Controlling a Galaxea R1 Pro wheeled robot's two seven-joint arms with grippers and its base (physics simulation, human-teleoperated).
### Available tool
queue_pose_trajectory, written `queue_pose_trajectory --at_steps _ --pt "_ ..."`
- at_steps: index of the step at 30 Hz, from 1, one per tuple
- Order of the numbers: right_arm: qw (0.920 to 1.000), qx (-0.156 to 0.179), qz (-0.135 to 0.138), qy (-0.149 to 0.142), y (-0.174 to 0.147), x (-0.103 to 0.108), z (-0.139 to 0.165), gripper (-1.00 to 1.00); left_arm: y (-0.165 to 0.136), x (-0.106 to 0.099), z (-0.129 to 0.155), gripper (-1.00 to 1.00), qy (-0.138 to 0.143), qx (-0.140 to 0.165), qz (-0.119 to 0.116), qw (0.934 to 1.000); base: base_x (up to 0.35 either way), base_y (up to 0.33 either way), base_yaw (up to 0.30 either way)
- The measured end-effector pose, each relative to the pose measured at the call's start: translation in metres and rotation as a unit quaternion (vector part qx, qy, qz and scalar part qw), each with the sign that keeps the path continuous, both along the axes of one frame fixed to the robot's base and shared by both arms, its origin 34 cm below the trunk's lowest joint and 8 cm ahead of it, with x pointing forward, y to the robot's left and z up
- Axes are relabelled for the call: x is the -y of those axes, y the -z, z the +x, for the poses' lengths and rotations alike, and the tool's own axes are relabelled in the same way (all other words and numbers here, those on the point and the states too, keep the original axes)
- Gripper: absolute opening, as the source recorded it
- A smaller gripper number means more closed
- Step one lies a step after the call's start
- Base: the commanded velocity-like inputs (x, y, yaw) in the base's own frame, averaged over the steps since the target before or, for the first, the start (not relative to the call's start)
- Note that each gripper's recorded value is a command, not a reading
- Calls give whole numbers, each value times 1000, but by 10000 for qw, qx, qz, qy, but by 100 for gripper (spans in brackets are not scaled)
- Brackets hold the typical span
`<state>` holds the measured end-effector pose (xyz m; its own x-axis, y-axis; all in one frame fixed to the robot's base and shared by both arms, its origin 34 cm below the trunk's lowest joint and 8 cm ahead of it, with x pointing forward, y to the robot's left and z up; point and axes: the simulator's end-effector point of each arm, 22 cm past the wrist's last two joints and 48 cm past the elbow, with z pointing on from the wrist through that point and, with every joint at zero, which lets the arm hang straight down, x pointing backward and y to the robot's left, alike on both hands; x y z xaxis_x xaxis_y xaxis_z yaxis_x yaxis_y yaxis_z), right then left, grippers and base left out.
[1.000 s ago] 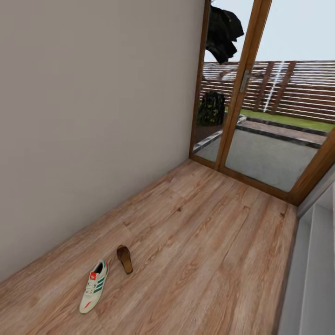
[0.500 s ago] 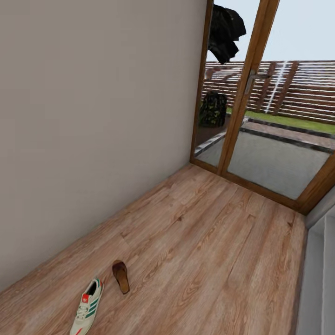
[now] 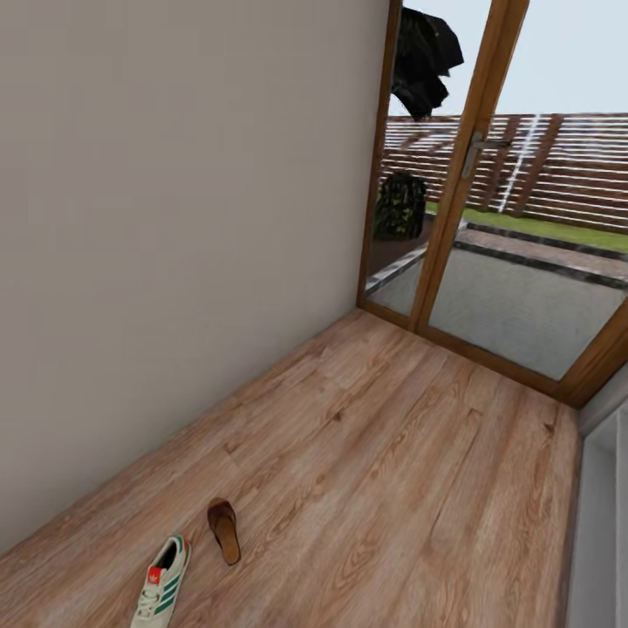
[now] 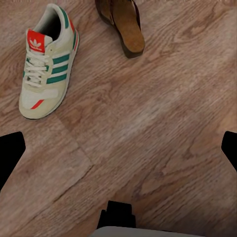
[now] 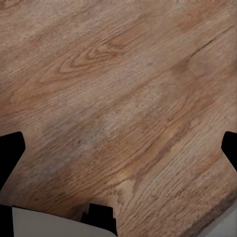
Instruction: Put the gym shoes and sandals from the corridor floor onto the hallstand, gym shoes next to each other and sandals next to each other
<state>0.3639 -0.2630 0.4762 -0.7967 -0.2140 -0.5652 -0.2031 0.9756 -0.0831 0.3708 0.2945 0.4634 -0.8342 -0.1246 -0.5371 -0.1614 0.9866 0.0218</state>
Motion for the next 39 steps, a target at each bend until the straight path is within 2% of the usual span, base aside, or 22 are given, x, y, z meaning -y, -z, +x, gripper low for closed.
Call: queue_pose_trajectory --at_steps 13,25,39 --pt "10000 10 0 12 0 0 1 100 0 0 0 100 -1 0 0 10000 260 0 0" --pt "10000 24 -1 29 -1 1 2 100 0 0 0 100 0 -1 0 10000 27 0 2" --pt "10000 23 -4 54 -1 2 2 100 1 0 -1 100 0 -17 0 10000 12 0 184"
